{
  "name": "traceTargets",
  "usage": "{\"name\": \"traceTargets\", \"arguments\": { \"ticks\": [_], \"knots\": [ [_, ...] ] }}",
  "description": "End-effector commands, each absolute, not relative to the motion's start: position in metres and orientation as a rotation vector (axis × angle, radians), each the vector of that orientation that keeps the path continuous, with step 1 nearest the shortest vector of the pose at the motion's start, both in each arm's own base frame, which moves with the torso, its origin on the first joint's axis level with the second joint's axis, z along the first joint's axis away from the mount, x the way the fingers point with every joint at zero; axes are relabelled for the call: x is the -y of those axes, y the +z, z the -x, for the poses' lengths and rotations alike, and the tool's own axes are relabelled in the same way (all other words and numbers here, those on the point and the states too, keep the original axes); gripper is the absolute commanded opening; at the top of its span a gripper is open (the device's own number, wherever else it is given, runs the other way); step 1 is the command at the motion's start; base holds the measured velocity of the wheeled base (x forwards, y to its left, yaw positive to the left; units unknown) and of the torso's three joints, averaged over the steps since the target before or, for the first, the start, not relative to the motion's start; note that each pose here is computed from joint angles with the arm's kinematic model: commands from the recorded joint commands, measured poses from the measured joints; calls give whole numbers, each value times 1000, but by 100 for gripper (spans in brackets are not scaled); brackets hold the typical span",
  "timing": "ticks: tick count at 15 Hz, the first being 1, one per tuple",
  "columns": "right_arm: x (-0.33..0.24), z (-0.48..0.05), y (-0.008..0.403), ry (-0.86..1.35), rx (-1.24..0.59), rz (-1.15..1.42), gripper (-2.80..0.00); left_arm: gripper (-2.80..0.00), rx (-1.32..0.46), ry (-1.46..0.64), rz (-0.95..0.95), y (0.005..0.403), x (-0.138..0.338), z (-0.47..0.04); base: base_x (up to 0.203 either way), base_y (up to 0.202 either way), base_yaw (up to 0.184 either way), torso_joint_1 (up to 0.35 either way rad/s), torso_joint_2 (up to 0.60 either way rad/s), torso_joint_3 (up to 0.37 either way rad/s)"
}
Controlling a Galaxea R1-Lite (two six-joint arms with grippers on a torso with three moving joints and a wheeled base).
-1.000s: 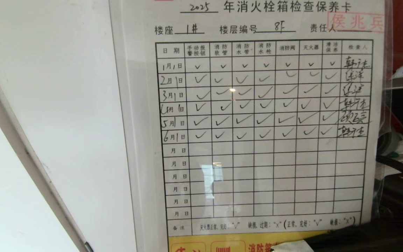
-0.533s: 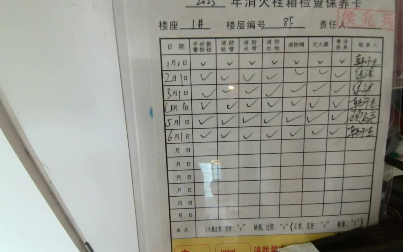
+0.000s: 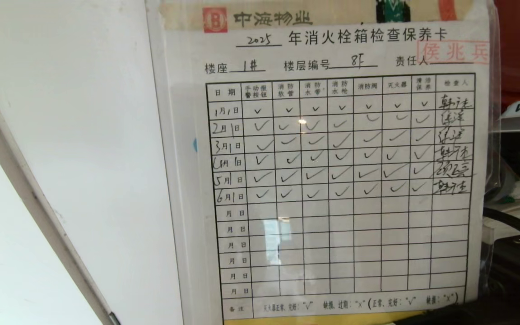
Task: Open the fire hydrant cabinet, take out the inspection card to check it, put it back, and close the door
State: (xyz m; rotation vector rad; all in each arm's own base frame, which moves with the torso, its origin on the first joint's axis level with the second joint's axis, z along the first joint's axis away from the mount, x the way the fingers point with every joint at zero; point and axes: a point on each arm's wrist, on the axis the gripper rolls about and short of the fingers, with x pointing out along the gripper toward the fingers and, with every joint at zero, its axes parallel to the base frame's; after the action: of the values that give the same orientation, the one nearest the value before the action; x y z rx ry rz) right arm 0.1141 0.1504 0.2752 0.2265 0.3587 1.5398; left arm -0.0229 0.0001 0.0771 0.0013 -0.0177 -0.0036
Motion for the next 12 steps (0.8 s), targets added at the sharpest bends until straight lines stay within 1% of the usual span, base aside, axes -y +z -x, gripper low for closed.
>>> {"name": "traceTargets", "arguments": {
  "ticks": [1,12],
  "knots": [
    [-150,-114,271,1544,-374,-226,-280,-280,6,-3,-2,74,0,22,0,0,0,0,0,0],
    [-140,-105,269,1541,-361,-227,-280,-280,6,-3,-2,74,0,22,0,0,0,0,0,0]
  ]
}}
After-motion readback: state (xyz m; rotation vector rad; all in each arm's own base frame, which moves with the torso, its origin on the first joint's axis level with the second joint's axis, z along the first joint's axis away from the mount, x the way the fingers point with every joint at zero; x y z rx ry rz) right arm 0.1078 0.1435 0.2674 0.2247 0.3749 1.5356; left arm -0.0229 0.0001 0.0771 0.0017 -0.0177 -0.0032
